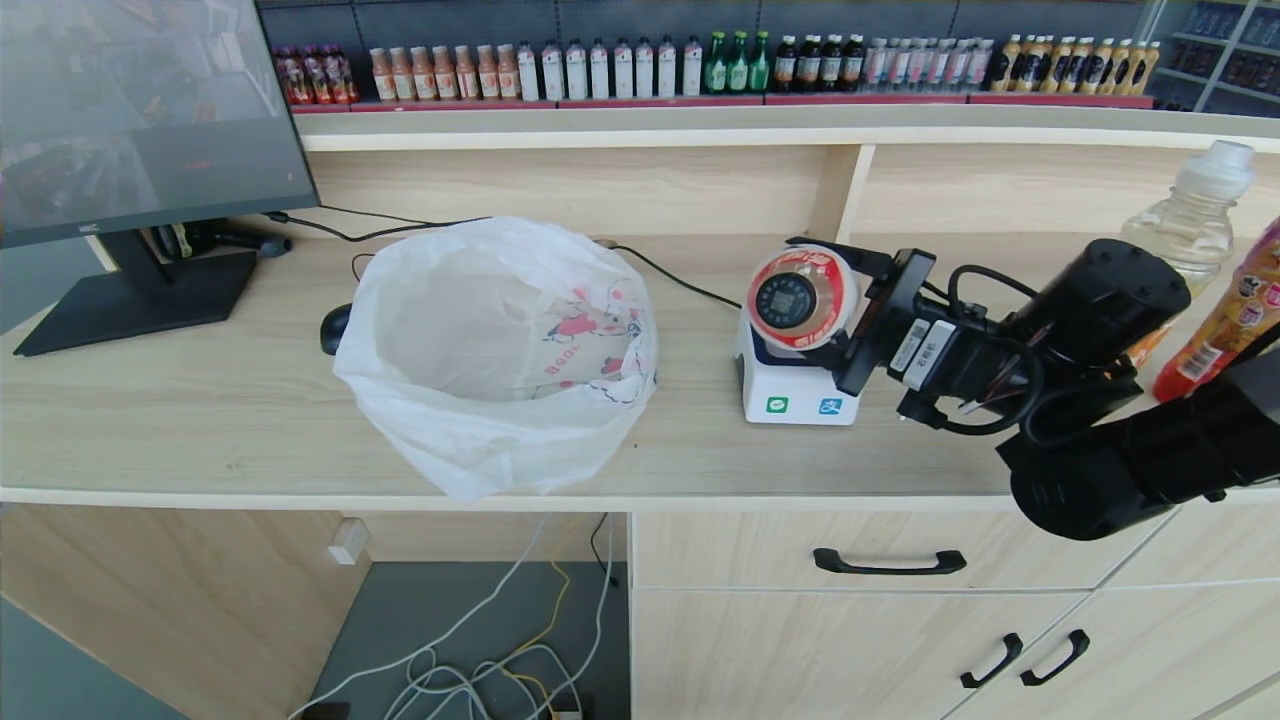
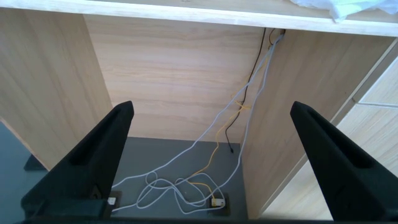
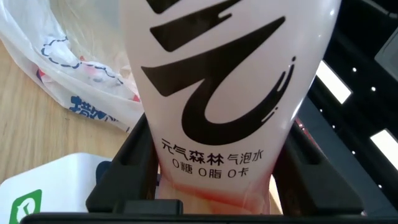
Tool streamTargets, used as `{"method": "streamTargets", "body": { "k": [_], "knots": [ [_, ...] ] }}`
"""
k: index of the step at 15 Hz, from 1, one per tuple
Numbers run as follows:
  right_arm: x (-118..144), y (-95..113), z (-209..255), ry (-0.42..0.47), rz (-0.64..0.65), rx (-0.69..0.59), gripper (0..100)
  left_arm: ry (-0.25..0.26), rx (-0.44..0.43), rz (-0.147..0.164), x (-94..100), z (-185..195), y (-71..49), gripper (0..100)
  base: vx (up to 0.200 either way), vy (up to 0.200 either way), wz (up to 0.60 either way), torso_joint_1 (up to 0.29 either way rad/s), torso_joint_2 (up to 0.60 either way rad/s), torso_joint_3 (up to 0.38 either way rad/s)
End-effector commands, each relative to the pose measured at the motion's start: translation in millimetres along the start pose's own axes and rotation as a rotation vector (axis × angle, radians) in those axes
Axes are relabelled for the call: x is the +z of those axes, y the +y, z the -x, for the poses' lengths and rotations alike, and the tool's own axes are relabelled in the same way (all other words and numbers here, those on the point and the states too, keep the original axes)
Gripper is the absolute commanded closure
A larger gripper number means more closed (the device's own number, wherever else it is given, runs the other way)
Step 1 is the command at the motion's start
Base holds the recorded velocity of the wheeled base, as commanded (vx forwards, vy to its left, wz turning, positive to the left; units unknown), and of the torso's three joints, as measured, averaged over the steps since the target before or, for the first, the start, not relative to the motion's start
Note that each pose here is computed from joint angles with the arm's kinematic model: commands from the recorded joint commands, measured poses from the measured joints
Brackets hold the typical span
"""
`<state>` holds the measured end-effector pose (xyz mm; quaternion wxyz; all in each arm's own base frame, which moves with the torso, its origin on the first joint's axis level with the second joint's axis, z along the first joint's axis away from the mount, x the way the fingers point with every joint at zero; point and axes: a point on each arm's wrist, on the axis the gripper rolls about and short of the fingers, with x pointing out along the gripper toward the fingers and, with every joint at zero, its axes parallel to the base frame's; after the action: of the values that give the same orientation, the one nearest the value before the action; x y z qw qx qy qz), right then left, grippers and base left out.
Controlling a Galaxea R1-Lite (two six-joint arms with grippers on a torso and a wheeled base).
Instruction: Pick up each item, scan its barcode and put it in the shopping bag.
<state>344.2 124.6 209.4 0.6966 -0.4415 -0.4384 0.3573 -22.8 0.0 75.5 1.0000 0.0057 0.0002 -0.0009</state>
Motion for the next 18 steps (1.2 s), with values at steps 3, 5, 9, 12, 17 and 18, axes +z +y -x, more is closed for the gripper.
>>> {"method": "streamTargets", "body": {
  "k": [3, 5, 9, 12, 17, 18],
  "knots": [
    [-1.4, 4.4, 1.2, 0.006, -0.012, 0.010, 100, 0.000, 0.000, -0.002, 0.0, 0.0, 0.0, 0, 0.000, 0.000, 0.00, 0.000, 0.00, 0.000],
    [-1.8, 4.6, 1.0, 0.007, -0.012, 0.009, 100, 0.000, 0.000, -0.004, 0.0, 0.0, 0.0, 0, 0.000, 0.000, 0.00, 0.000, 0.00, 0.000],
    [-2.1, 5.1, 0.9, 0.006, -0.014, 0.011, 100, 0.000, 0.000, -0.004, 0.0, 0.0, 0.0, 0, 0.000, 0.000, 0.00, 0.000, 0.00, 0.000],
    [-2.0, 5.0, 0.9, 0.006, -0.012, 0.010, 100, 0.000, 0.000, -0.002, 0.0, 0.0, 0.0, 0, 0.000, 0.000, 0.00, 0.000, 0.00, 0.000],
    [-1.4, 4.3, 1.1, 0.005, -0.008, 0.006, 100, 0.000, 0.000, -0.002, 0.0, 0.0, 0.0, 0, 0.000, 0.000, 0.00, 0.000, 0.00, 0.000],
    [-1.4, 4.3, 1.1, 0.005, -0.008, 0.006, 100, 0.000, 0.000, -0.002, 0.0, 0.0, 0.0, 0, 0.000, 0.000, 0.00, 0.000, 0.00, 0.000]
  ]
}}
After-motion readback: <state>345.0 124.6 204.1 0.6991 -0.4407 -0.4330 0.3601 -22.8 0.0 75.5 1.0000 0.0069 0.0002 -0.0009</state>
